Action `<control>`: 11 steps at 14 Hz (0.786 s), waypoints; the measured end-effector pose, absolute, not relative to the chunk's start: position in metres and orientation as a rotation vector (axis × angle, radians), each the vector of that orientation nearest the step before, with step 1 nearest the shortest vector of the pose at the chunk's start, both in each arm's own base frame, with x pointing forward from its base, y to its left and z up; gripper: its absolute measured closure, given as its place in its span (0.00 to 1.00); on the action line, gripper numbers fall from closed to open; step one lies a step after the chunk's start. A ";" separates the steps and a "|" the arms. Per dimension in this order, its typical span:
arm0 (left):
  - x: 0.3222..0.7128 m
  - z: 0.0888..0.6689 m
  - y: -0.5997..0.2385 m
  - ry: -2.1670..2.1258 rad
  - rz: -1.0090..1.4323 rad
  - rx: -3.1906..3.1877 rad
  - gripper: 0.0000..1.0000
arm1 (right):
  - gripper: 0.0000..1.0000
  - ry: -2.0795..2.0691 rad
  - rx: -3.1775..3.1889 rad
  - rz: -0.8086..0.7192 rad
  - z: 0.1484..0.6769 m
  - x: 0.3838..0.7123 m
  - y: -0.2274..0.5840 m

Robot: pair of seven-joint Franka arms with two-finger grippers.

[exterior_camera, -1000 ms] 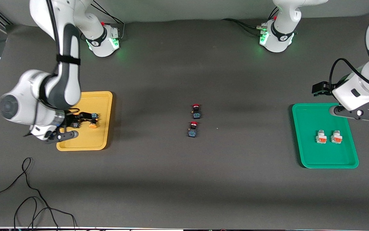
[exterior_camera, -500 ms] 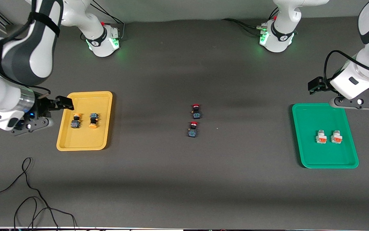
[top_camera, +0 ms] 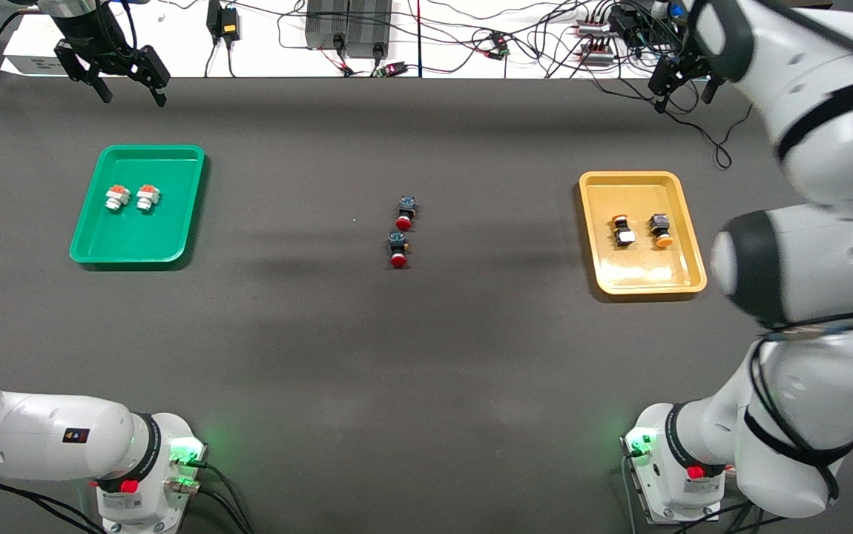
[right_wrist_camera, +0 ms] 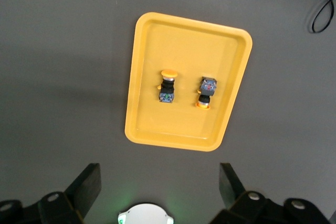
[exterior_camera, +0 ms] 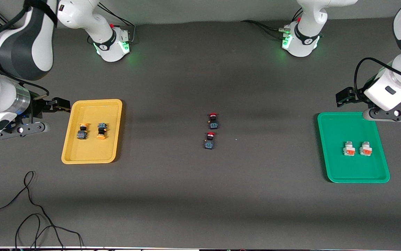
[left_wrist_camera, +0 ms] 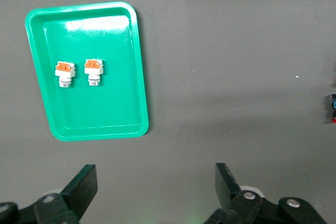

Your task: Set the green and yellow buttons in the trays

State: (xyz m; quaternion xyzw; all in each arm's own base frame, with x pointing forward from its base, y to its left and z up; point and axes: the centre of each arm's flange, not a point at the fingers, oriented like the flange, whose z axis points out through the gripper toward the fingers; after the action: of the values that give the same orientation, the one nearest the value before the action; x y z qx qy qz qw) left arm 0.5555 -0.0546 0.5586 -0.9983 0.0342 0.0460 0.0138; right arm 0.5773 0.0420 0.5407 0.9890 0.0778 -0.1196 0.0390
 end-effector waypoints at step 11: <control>0.557 0.554 -0.053 0.101 0.155 -3.108 0.00 | 0.00 0.064 3.155 -0.244 0.601 0.535 -0.030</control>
State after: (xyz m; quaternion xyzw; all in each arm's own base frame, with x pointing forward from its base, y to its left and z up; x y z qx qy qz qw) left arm 0.5572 -0.0534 0.5543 -0.9981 0.0325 0.0499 0.0138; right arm 0.5351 -0.0299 0.6014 0.9968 0.0202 -0.0770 -0.0119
